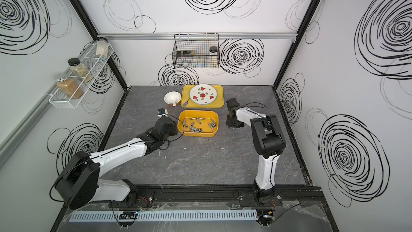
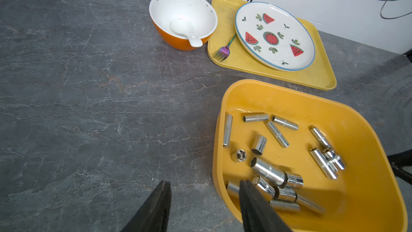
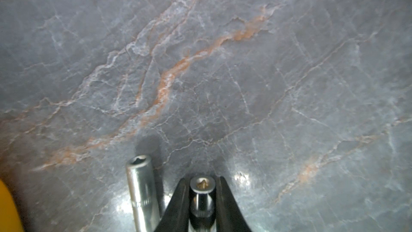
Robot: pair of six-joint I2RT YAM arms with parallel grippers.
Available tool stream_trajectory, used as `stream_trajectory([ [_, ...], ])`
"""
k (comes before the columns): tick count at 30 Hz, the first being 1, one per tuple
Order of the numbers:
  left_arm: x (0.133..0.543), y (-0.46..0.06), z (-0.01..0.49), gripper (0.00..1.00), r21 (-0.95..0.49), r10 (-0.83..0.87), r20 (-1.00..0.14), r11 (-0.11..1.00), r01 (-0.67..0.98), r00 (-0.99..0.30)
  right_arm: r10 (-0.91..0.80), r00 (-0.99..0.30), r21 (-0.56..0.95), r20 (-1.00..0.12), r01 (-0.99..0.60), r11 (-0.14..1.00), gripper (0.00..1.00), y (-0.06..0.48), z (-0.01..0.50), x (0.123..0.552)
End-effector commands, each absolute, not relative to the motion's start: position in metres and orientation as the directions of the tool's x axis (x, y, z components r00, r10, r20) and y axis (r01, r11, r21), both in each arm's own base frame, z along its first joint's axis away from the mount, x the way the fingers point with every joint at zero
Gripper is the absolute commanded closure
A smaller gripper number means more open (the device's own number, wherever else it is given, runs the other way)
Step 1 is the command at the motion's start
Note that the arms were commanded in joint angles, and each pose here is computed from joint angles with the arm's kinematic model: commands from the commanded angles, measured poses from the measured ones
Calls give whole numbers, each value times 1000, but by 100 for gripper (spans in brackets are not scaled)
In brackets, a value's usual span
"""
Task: Take out the socket from the storage box
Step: Place the socket head at the center of the board.
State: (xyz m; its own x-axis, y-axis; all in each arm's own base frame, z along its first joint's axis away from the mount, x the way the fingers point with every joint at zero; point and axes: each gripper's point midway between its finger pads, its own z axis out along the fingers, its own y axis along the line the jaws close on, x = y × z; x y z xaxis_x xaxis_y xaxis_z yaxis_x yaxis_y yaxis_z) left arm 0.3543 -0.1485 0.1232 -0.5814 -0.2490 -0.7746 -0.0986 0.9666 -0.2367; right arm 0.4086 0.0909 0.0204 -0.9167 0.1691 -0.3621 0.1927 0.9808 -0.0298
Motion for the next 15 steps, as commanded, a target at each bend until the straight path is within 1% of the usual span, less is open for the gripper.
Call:
stream_trajectory([
  [1, 354, -148, 132, 43, -245, -258, -788, 964, -101, -558, 174, -918, -19, -357, 193, 981, 75, 94, 17, 411],
  [10, 354, -149, 131, 43, -242, -254, -790, 965, -97, -558, 177, -912, -9, -369, 194, 981, 70, 95, 27, 413],
  [15, 354, -149, 133, 43, -242, -254, -791, 965, -96, -557, 183, -901, 16, -392, 192, 981, 69, 98, 44, 416],
])
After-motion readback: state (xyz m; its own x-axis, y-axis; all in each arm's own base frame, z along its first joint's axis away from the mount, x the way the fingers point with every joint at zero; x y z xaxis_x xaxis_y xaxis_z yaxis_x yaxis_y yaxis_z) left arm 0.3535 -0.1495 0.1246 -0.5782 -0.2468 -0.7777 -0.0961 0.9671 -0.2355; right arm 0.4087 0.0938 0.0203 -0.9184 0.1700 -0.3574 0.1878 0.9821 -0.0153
